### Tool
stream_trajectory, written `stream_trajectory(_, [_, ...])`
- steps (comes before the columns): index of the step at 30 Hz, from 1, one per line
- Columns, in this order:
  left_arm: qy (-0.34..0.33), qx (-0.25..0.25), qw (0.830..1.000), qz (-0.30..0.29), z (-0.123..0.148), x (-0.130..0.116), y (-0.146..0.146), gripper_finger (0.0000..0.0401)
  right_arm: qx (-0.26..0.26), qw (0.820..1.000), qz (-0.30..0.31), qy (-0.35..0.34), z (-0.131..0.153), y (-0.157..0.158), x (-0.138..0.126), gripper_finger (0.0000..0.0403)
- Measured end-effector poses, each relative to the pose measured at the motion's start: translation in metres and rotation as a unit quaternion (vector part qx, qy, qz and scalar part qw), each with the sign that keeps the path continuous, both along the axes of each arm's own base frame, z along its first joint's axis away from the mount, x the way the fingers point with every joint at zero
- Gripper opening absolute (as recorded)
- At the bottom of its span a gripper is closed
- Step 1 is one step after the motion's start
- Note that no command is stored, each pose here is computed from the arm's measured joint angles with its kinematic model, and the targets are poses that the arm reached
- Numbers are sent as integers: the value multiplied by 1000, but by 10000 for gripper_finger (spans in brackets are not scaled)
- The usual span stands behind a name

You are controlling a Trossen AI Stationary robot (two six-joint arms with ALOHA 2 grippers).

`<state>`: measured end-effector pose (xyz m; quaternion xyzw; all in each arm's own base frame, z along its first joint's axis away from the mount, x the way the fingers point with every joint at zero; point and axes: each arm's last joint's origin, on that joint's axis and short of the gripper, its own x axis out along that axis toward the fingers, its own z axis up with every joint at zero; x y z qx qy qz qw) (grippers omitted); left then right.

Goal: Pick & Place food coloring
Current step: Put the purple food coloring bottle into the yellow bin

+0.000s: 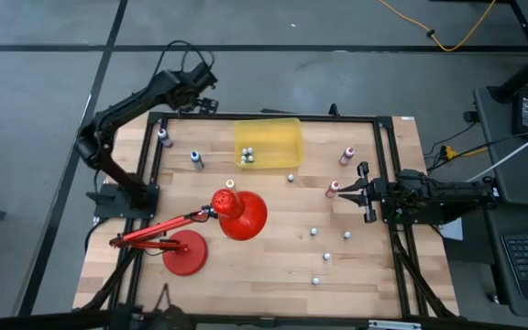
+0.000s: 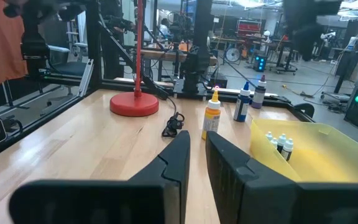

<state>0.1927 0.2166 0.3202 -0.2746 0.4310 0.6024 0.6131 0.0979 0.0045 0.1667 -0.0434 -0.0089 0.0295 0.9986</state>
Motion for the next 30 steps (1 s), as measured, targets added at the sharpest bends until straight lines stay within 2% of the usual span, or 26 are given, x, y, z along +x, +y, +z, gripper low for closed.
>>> stream_trajectory(4, [4, 18, 998, 53, -10, -21, -7, 311, 0, 1000, 0, 0, 0, 0, 0, 56])
stream_trajectory(8, [0, 13, 995, 97, -20, -43, -14, 311, 0, 1000, 0, 0, 0, 0, 0, 56])
stream_trajectory(13, [-13, -5, 993, 120, -32, -64, -23, 311, 0, 1000, 0, 0, 0, 0, 0, 56])
stream_trajectory(16, [-33, 15, 993, 110, -29, -64, -24, 311, 0, 1000, 0, 0, 0, 0, 0, 56])
stream_trajectory(23, [-40, 7, 993, 108, -29, -65, -26, 311, 0, 1000, 0, 0, 0, 0, 0, 56])
stream_trajectory(30, [-80, -42, 983, 161, -35, -62, -42, 311, 0, 1000, 0, 0, 0, 0, 0, 56])
